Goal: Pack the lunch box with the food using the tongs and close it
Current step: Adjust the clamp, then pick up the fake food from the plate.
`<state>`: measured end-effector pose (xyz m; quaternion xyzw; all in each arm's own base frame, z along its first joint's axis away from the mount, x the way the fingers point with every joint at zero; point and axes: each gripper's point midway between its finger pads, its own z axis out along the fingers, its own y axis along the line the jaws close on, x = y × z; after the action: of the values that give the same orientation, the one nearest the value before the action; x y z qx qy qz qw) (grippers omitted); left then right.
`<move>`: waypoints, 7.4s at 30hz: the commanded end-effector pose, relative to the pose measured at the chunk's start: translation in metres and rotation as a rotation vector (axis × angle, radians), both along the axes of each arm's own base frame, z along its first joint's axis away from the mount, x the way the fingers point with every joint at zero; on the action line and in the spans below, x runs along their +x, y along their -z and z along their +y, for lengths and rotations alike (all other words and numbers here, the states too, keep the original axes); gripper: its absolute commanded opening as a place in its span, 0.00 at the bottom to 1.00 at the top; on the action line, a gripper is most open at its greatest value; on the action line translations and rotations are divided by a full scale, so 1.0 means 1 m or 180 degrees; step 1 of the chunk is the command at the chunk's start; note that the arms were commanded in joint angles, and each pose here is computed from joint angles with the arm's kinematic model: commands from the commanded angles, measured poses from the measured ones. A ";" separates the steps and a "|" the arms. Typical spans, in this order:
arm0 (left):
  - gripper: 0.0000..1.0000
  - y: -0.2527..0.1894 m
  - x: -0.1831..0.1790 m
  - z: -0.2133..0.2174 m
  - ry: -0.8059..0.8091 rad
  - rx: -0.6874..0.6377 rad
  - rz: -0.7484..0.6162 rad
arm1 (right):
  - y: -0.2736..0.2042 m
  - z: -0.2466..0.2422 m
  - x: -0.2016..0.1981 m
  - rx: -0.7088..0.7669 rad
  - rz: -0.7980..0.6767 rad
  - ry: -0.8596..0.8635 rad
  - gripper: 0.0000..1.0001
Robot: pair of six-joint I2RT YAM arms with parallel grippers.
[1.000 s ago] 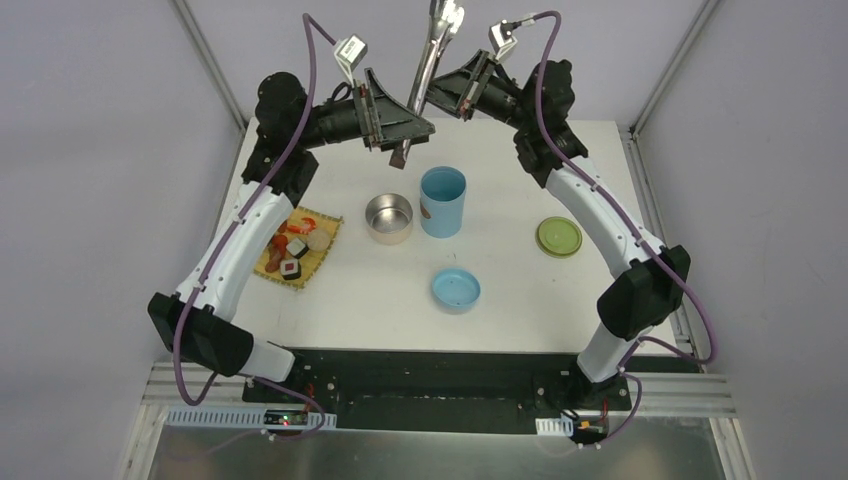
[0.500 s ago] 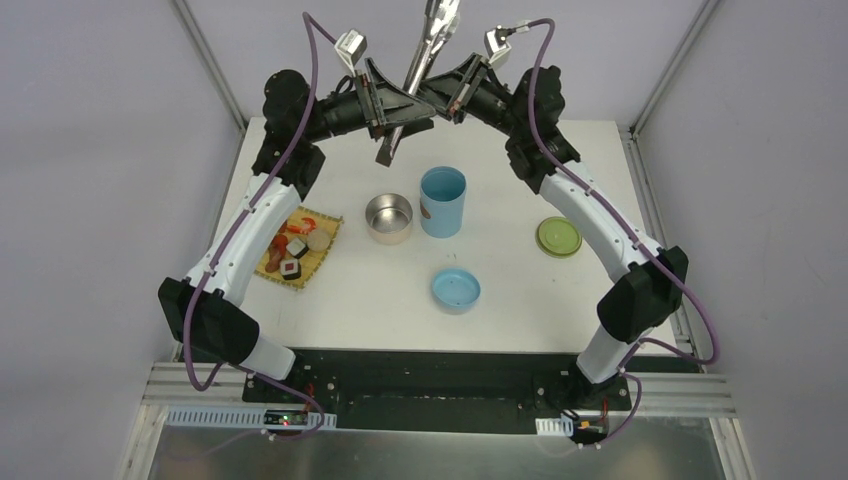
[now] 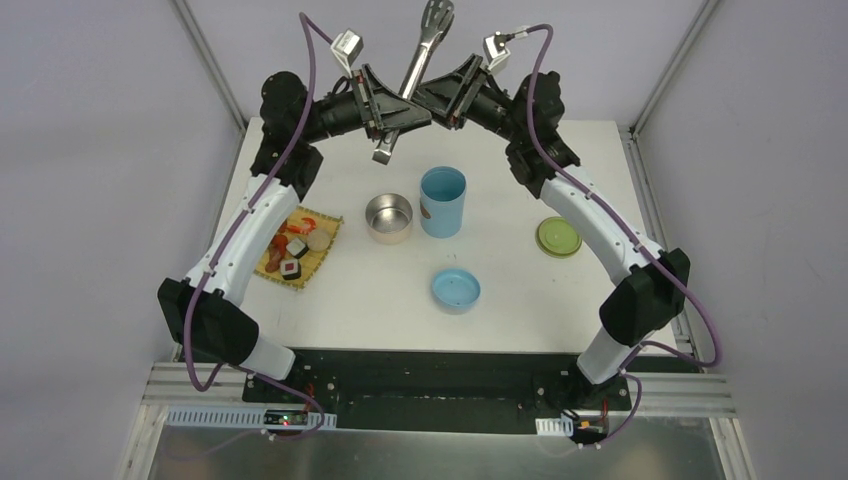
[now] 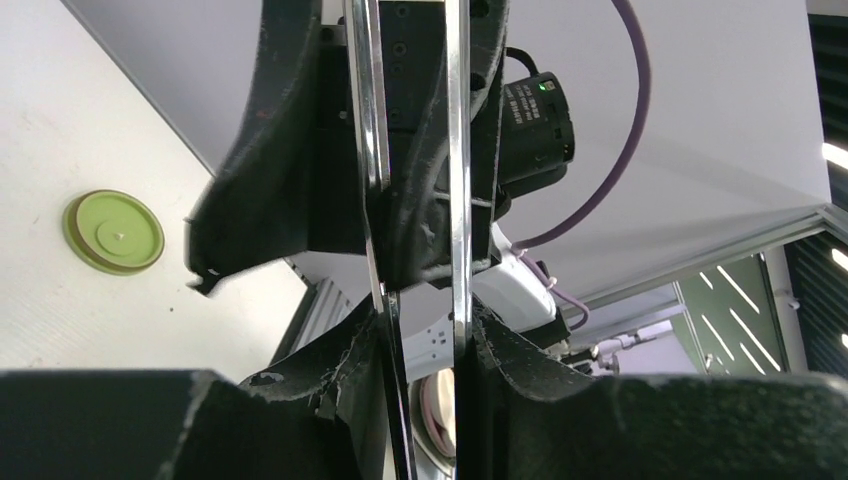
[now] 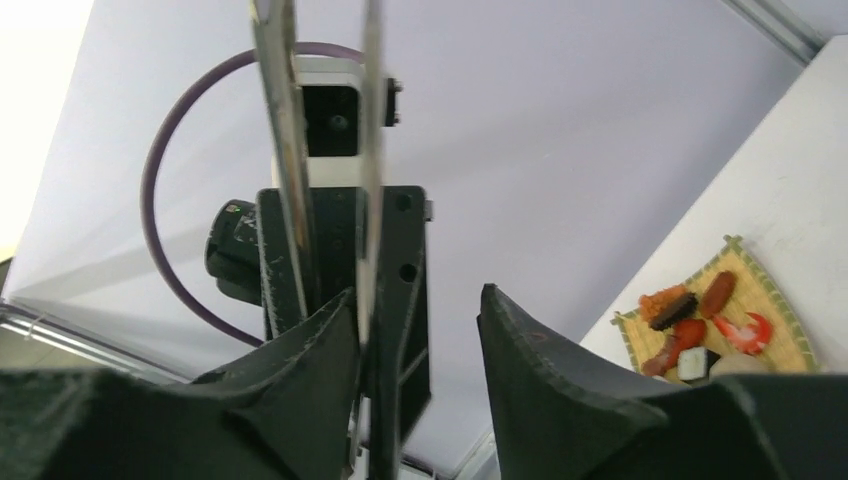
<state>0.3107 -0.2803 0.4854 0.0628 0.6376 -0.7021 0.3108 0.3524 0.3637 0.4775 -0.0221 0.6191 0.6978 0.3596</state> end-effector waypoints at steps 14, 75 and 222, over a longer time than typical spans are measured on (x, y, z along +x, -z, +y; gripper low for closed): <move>0.26 0.050 -0.035 0.038 -0.0358 0.1319 -0.1037 | 0.013 -0.135 0.051 -0.0433 -0.0229 0.0671 0.93; 0.29 0.127 -0.015 0.065 -0.1093 0.3485 -0.1795 | 0.056 0.007 -0.002 -0.0123 0.0692 0.0480 0.18; 0.44 0.347 -0.045 0.336 0.0625 0.5324 -0.0135 | 0.147 -0.183 0.027 -0.1205 0.0425 0.1065 0.99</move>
<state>0.2681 0.0606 0.1427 0.3263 0.9374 -0.0184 0.1206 0.3790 0.1808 0.3125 0.0766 0.7686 0.4909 0.4029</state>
